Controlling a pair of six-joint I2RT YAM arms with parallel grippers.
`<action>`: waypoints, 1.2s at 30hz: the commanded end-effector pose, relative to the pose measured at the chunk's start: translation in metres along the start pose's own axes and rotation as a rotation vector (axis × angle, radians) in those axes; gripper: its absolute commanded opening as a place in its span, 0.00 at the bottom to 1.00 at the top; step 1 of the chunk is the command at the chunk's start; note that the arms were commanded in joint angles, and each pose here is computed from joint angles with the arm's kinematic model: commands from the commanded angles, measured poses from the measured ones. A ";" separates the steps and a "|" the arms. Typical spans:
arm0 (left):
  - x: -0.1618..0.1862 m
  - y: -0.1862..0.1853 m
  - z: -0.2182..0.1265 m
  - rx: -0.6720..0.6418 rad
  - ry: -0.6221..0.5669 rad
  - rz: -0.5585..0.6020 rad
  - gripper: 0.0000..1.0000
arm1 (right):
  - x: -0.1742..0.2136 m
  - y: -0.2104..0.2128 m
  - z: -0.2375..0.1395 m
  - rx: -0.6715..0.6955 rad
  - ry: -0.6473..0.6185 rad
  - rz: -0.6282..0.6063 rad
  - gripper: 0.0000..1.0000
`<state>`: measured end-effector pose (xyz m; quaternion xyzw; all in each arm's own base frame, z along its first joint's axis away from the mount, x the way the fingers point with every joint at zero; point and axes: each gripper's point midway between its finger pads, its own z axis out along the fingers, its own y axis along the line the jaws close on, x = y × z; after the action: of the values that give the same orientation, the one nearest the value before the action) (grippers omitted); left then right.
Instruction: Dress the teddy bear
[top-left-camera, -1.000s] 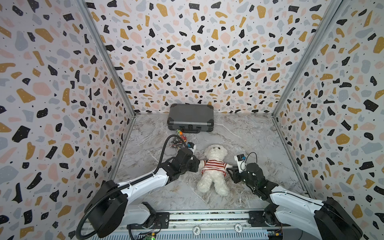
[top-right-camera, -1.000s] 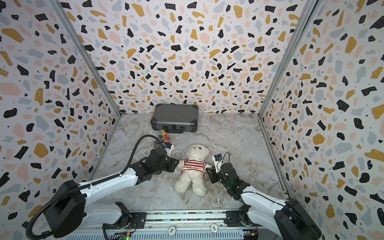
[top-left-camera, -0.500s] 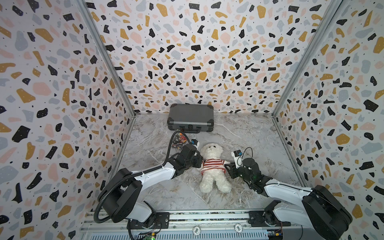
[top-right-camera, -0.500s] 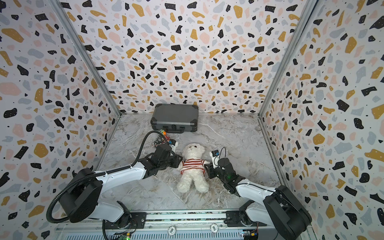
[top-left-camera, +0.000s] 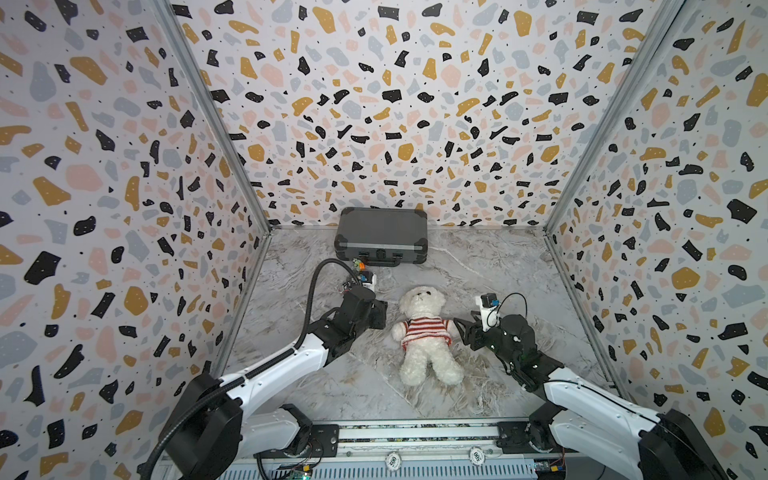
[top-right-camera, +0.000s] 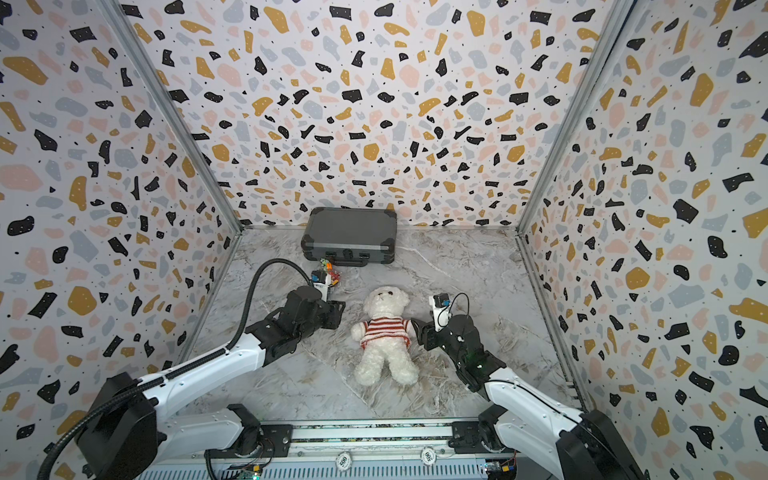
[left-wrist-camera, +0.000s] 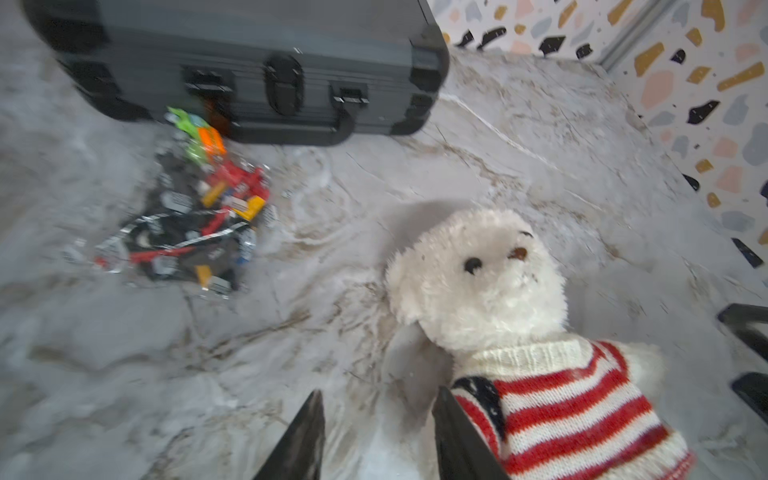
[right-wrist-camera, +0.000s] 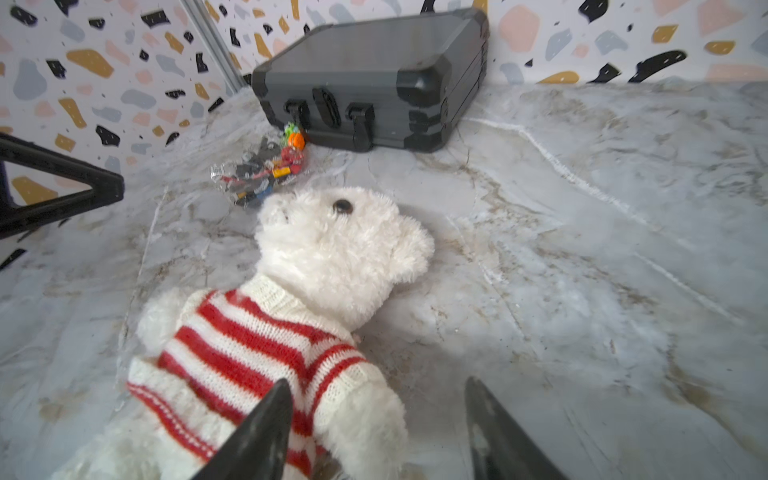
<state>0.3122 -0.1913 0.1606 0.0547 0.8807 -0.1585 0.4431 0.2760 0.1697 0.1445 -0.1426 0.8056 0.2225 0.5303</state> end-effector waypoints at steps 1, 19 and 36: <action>-0.012 0.032 -0.014 -0.153 -0.074 0.029 0.49 | -0.020 -0.023 -0.007 0.095 -0.031 -0.043 0.73; -0.055 0.149 -0.042 -0.601 -0.357 -0.101 1.00 | -0.067 -0.120 -0.033 0.431 -0.269 -0.079 0.99; -0.044 0.198 -0.066 -0.729 -0.543 0.034 1.00 | -0.055 -0.150 -0.035 0.480 -0.303 -0.126 1.00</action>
<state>0.3343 0.0163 0.1656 -0.1426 0.7668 0.1502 0.6076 0.3380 0.0197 0.1685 -0.0188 0.7500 -0.0023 0.6612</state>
